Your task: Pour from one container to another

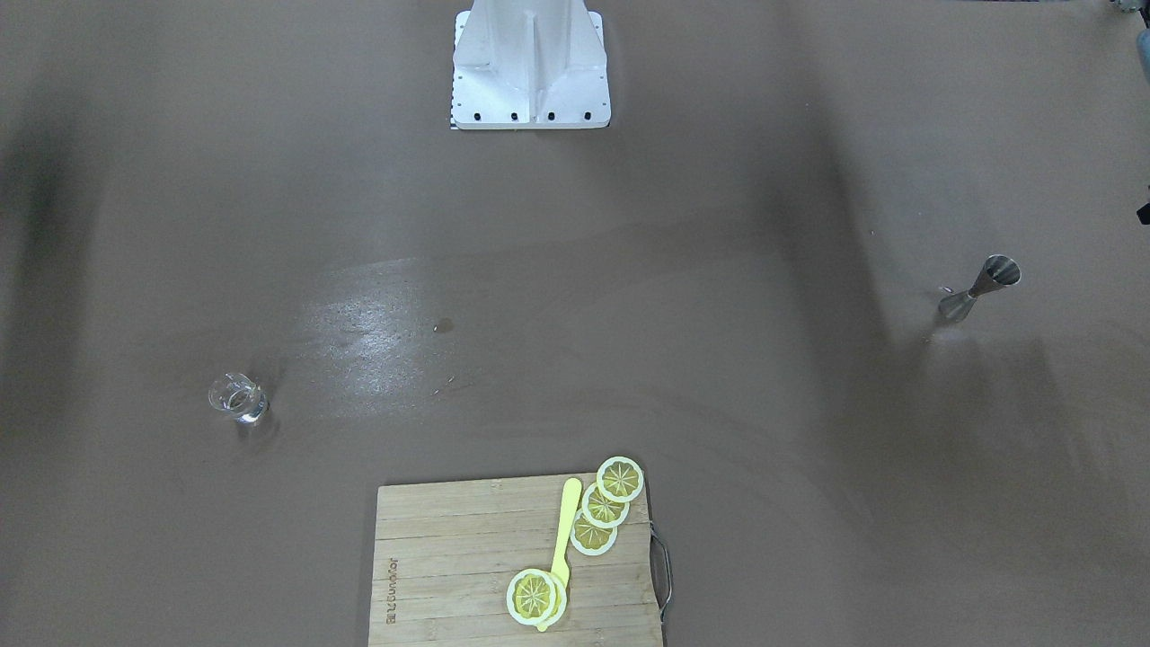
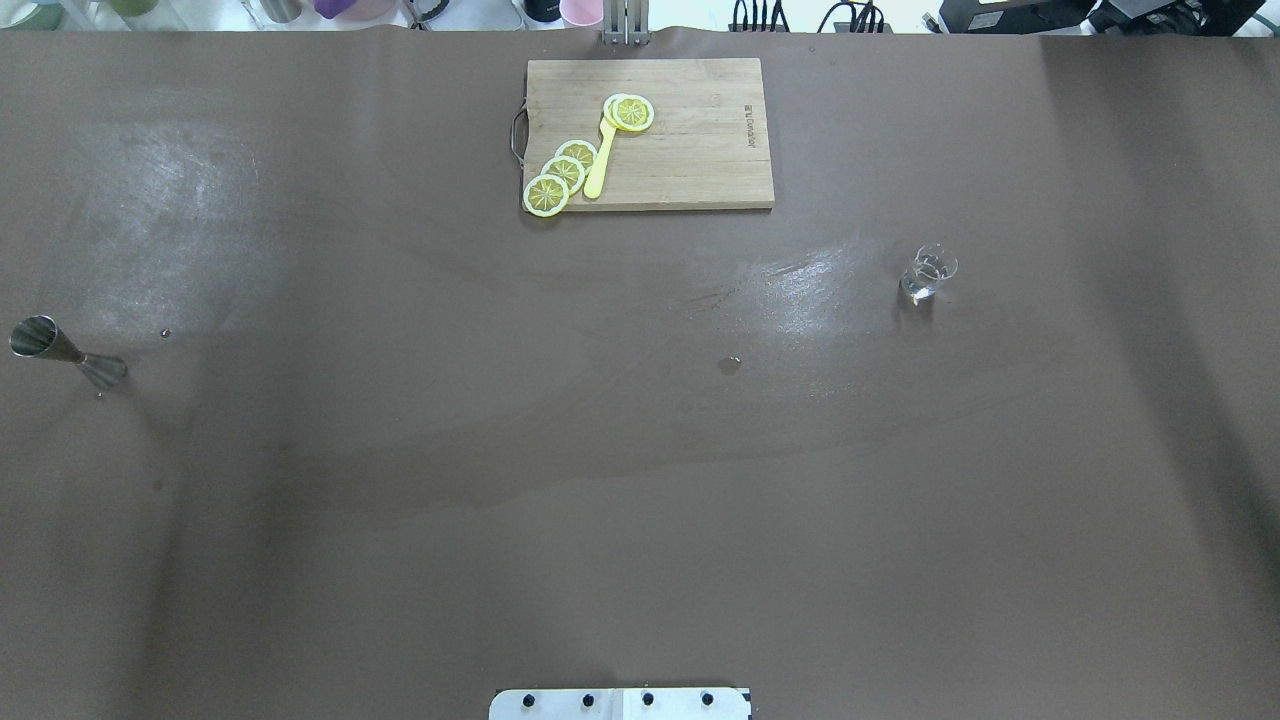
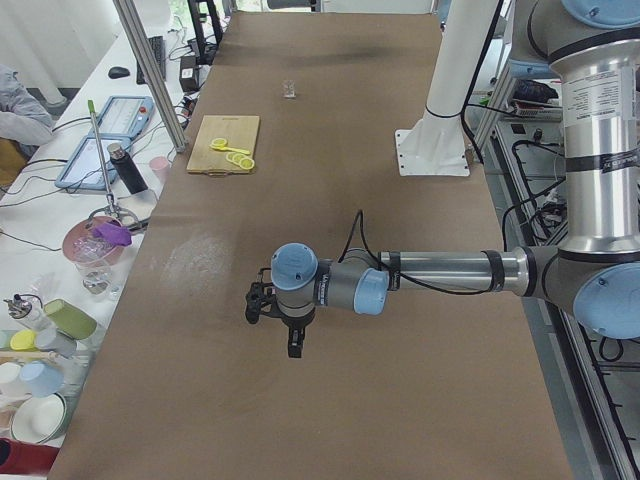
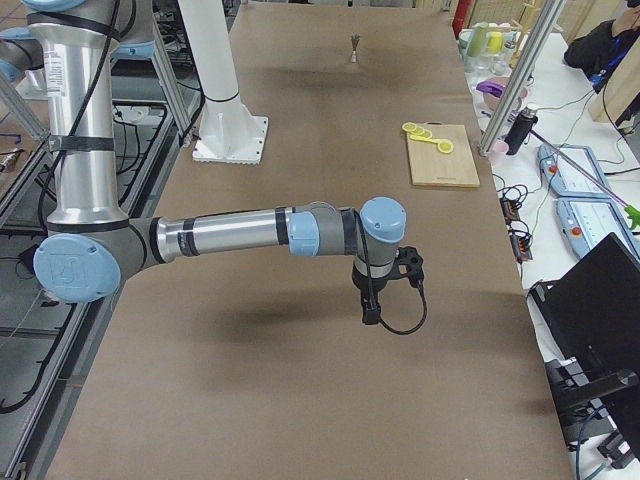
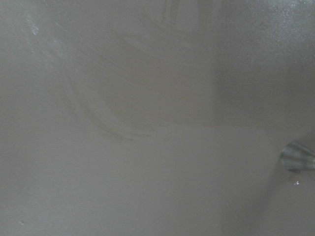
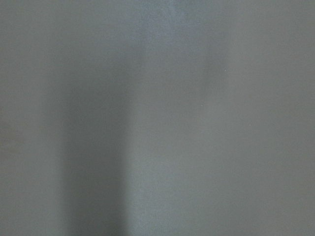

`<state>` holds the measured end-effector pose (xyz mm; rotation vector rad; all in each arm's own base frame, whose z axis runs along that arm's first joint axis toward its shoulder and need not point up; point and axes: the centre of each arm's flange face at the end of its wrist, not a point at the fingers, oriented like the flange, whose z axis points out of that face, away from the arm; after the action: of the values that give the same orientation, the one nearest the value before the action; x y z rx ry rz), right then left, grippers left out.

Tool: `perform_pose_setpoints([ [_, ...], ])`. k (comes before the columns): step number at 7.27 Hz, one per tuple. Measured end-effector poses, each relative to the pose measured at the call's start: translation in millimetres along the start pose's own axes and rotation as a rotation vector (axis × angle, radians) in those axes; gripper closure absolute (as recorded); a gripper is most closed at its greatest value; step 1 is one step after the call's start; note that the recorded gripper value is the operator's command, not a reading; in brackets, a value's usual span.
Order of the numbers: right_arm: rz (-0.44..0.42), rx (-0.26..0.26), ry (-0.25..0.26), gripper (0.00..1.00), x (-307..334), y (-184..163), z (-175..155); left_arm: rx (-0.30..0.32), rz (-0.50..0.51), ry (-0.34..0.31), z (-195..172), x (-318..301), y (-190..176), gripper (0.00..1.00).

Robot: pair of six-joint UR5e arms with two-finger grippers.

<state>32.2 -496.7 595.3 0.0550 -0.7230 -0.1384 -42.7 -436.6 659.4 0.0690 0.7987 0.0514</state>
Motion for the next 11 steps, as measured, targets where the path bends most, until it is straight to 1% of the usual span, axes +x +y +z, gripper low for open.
perform_pose_setpoints([
  [2,0.006,0.004,-0.005,0.00,1.8,1.3,-1.7,-0.010,0.087,-0.011,-14.2,-30.2,11.9,0.01],
  [4,0.015,0.004,-0.010,0.00,5.3,4.2,-2.0,-0.018,0.107,-0.011,-14.9,-43.2,21.9,0.01],
  [7,0.024,0.006,-0.010,0.00,9.4,5.6,-3.1,-0.034,0.080,-0.009,-8.5,-55.6,35.6,0.01],
  [10,0.026,0.005,-0.011,0.00,10.7,5.8,-2.2,-0.068,0.009,-0.002,-3.3,-72.3,69.0,0.01],
  [11,0.026,0.004,-0.011,0.00,10.9,5.9,-2.0,-0.081,-0.009,-0.013,-0.9,-77.4,76.5,0.01],
])
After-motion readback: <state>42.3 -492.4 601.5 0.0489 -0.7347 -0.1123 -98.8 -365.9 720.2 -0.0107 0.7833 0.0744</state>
